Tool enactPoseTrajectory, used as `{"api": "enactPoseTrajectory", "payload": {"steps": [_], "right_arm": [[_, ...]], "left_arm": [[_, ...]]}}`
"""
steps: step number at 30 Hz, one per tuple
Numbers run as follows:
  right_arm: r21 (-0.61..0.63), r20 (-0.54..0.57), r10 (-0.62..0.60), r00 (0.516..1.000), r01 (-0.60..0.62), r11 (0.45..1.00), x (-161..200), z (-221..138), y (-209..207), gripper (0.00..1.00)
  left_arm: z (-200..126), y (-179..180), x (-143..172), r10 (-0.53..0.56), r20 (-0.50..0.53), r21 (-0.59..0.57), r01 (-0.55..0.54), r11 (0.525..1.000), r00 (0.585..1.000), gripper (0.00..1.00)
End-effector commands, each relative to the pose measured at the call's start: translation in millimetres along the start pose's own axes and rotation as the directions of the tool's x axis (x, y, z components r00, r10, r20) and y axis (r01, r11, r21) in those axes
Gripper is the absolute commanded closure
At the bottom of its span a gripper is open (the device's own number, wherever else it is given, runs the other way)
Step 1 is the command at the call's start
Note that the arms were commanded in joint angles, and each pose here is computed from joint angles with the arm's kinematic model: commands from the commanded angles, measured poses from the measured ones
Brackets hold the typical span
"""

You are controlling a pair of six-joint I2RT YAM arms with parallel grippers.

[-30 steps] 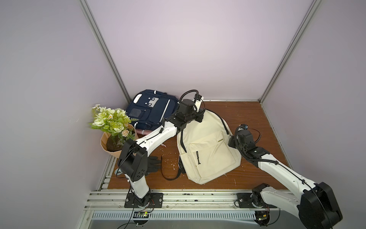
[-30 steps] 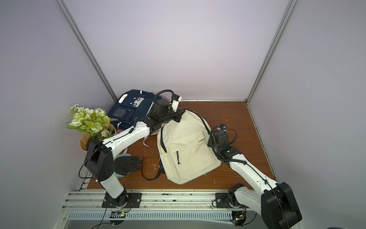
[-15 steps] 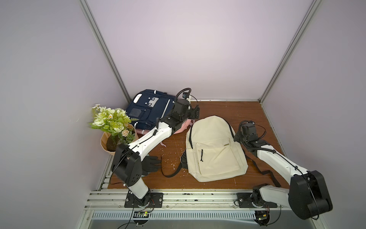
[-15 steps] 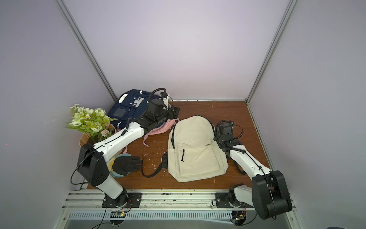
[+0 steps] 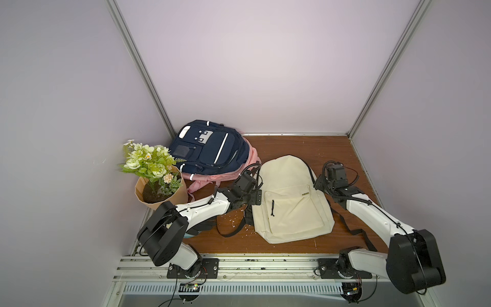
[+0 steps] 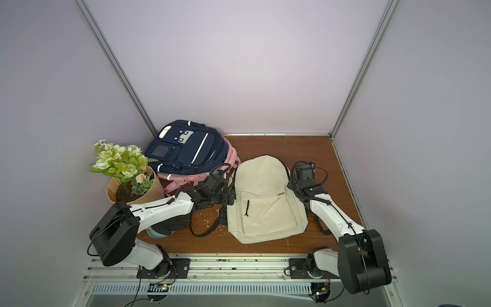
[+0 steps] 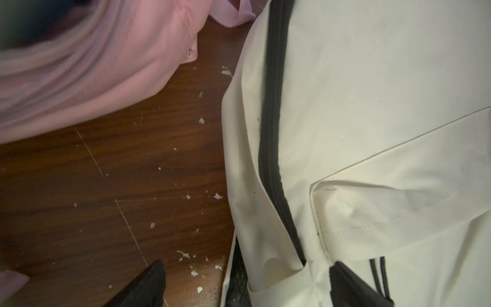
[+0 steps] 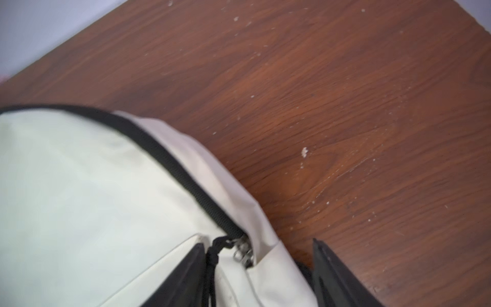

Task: Zip up the backpack
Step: Zip the zipper on the backpack, then move the backpack to the corner of the board.

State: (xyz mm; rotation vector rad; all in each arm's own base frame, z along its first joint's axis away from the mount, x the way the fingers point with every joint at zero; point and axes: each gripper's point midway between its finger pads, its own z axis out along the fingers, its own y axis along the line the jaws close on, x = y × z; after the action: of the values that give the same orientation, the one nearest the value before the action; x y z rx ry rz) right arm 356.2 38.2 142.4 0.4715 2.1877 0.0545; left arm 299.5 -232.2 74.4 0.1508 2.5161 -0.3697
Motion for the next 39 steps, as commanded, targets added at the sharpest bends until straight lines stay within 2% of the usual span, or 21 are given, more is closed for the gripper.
{"api": "enactPoseTrajectory", "payload": {"steps": [1,2,6,9,14,18,21,26,32,34,36,39], "right_arm": [[-0.115,-0.069,-0.102,0.992,0.094,0.989,26.4,-20.9,28.8,0.32],[-0.143,-0.091,-0.123,0.988,0.110,0.984,37.5,-24.8,36.1,0.31],[-0.224,-0.178,-0.161,0.971,0.119,0.967,80.6,-37.0,55.4,0.31],[-0.222,-0.200,-0.162,0.966,0.117,0.968,96.8,-40.2,55.7,0.30],[-0.172,-0.168,-0.163,0.972,0.134,0.976,91.3,-40.5,46.8,0.27],[-0.264,-0.227,-0.153,0.962,0.091,0.960,111.9,-38.4,61.1,0.27],[-0.269,-0.277,-0.151,0.949,0.074,0.960,132.6,-29.7,60.2,0.27],[-0.092,-0.245,-0.124,0.962,0.104,0.990,121.7,-6.2,32.9,0.26],[-0.015,-0.226,0.051,0.973,-0.056,0.998,88.6,30.9,-3.3,0.26],[-0.014,-0.202,0.054,0.978,-0.058,0.998,73.9,35.9,-1.6,0.27],[-0.063,-0.181,0.047,0.982,-0.059,0.996,61.7,34.8,11.9,0.28],[-0.172,-0.135,0.020,0.991,-0.043,0.984,47.5,23.8,38.7,0.42]], "left_arm": [[11.5,-1.4,13.6,-0.056,-0.035,0.022,0.057,0.998,0.998,0.02],[15.0,-4.0,16.0,-0.057,-0.042,0.037,0.058,0.998,0.998,0.00],[30.9,-18.6,19.8,-0.044,-0.061,0.074,0.049,0.996,0.997,0.12],[43.3,-29.3,17.3,-0.037,-0.065,0.092,0.042,0.995,0.997,0.26],[64.7,-35.5,12.6,-0.056,-0.072,0.074,0.061,0.995,0.996,0.57],[77.5,-45.4,-0.9,-0.078,-0.056,0.080,0.082,0.993,0.995,0.71],[86.9,-52.9,-8.7,-0.086,-0.052,0.085,0.090,0.992,0.995,0.79],[98.8,-64.4,-16.9,-0.085,-0.057,0.099,0.091,0.991,0.995,0.86],[108.2,-82.5,-34.4,-0.077,-0.044,0.126,0.082,0.989,0.996,0.87],[110.8,-88.8,-40.4,-0.071,-0.038,0.134,0.076,0.988,0.997,0.89],[113.0,-94.1,-44.6,-0.073,-0.035,0.143,0.077,0.987,0.997,0.90],[114.9,-100.9,-46.3,-0.078,-0.038,0.160,0.083,0.984,0.996,0.93]]}}
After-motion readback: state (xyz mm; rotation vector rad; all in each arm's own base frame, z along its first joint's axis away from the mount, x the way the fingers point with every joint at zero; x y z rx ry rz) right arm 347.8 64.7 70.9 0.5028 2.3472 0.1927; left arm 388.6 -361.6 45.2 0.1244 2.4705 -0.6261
